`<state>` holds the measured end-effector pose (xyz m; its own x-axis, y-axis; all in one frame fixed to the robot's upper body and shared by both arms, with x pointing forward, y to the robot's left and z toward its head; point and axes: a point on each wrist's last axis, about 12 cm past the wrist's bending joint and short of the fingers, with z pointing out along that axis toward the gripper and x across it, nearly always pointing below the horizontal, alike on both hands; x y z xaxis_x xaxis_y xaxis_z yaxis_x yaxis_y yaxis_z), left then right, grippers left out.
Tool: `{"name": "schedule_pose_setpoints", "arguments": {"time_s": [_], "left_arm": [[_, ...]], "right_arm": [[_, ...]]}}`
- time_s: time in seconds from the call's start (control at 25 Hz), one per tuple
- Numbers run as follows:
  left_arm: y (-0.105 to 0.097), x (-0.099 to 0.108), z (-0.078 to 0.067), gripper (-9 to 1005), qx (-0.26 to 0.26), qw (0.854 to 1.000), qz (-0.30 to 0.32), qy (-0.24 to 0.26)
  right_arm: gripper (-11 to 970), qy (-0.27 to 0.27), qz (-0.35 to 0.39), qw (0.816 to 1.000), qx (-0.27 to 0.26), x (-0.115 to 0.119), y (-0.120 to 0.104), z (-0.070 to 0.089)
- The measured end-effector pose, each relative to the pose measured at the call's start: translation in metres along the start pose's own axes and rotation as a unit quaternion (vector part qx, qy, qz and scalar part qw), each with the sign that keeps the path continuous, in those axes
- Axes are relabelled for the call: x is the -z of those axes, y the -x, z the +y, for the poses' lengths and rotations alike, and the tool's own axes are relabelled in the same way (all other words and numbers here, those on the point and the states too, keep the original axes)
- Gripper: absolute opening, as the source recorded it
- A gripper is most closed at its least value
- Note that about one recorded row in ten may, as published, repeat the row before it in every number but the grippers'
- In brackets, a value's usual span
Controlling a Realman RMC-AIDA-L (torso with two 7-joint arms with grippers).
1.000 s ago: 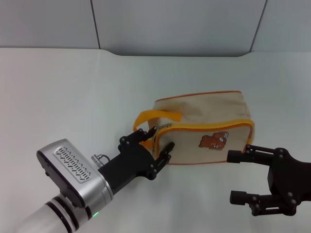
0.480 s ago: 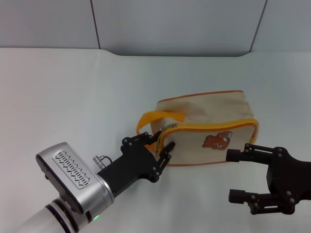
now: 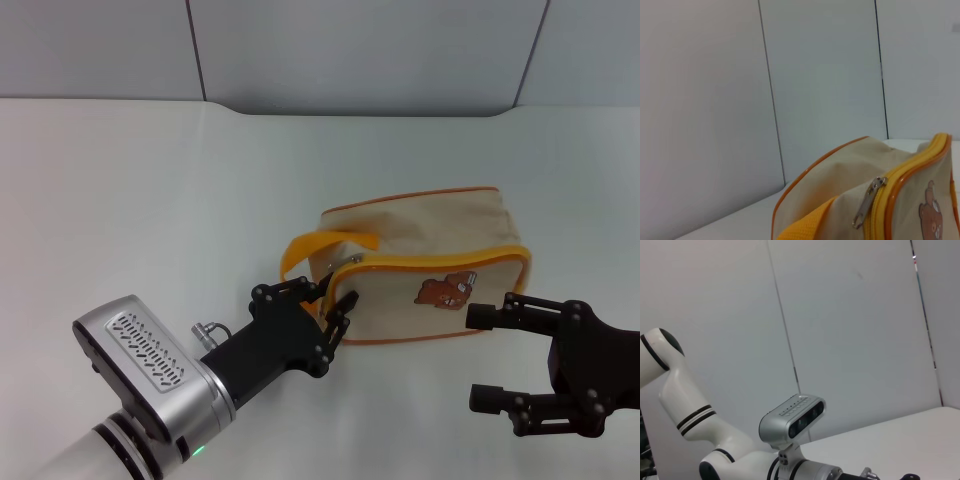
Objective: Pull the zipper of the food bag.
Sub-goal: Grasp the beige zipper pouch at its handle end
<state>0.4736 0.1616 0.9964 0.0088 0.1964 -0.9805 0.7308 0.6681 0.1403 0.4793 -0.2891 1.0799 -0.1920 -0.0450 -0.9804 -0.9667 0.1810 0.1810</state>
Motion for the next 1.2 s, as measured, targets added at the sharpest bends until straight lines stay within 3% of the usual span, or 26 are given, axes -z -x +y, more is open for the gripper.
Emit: {"name": "schedule_pose_setpoints", "arguments": {"time_s": [0.6,0.8,0.88,0.92,0.96,1.2], "left_arm": [[0.005,0.005,-0.002,170,-0.009,0.999,-0.031,-0.004],[0.008,0.009,-0.004,141,-0.055,0.997,-0.054,-0.002],[0.009,0.013,-0.003,126,-0.080,0.995,-0.067,0.001],[0.011,0.015,-0.002,118,-0.095,0.992,-0.077,0.003],[0.012,0.018,0.000,111,-0.112,0.990,-0.089,0.005],[0.025,0.029,0.019,82,-0.178,0.971,-0.156,0.020]], "right_arm": [[826,-0.019,-0.017,1.000,0.008,0.003,0.001,0.000],[826,-0.038,-0.036,0.998,0.021,0.005,0.002,-0.001],[826,-0.061,-0.059,0.996,0.035,0.008,0.002,-0.001],[826,-0.105,-0.094,0.989,0.053,0.012,0.001,0.001],[825,-0.105,-0.094,0.989,0.053,0.012,0.001,0.001],[825,-0.269,-0.197,0.939,0.085,0.023,-0.013,0.000]]}}
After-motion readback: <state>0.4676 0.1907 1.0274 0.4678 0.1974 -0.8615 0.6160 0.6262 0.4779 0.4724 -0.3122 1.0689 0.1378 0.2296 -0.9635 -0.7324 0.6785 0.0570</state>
